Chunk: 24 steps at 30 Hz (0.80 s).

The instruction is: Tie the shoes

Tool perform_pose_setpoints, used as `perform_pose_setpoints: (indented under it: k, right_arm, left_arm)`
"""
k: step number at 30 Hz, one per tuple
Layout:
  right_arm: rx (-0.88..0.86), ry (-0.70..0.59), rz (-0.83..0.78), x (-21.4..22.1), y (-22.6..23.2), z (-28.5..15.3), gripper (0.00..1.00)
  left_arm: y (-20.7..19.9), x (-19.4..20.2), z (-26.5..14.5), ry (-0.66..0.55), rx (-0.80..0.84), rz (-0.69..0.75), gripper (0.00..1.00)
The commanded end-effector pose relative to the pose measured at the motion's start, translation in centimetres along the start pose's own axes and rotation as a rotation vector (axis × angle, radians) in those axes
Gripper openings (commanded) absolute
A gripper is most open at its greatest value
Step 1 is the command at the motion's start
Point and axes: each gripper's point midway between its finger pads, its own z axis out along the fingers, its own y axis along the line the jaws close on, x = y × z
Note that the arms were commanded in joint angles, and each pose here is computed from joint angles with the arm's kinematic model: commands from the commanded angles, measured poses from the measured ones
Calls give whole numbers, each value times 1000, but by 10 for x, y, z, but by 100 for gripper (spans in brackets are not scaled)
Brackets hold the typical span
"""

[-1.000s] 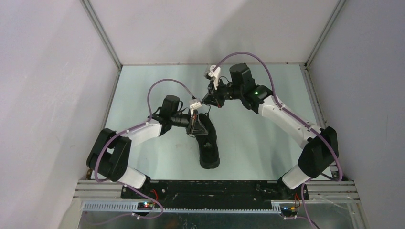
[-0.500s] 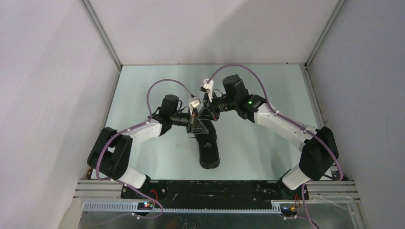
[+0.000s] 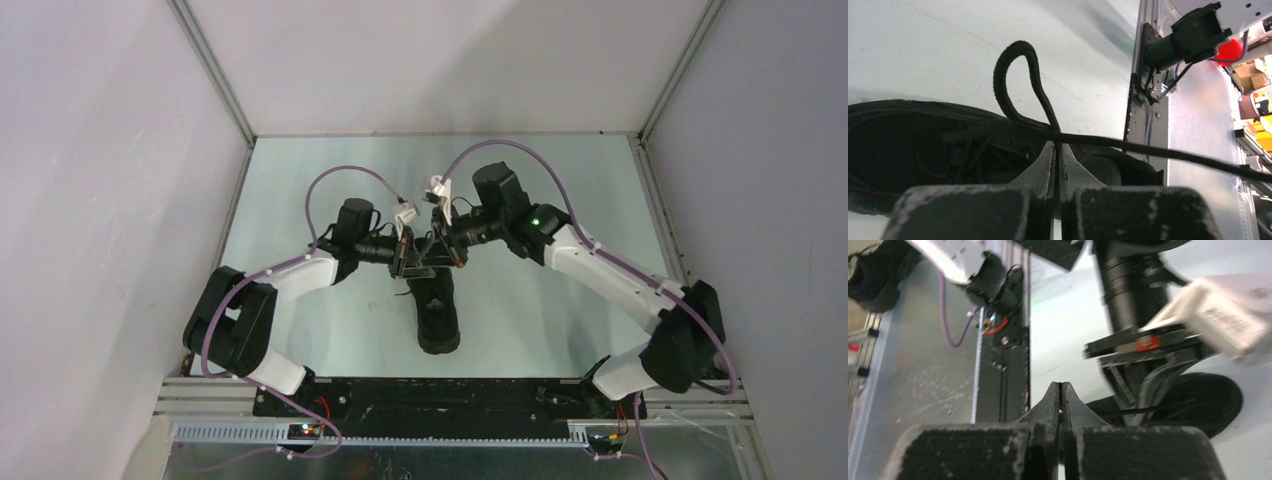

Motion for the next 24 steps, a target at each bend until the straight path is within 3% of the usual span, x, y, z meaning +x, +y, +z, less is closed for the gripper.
perform_pose_setpoints:
  k: [1,24]
  right_arm:
    - [-122,65,-95,16,56,-32,0]
    - [-194,257,-323,97,96,-76,0]
  left_arm:
    - [10,-7,-8,-24,-73,30,0]
    - [22,-3,-19,4,-180,69,0]
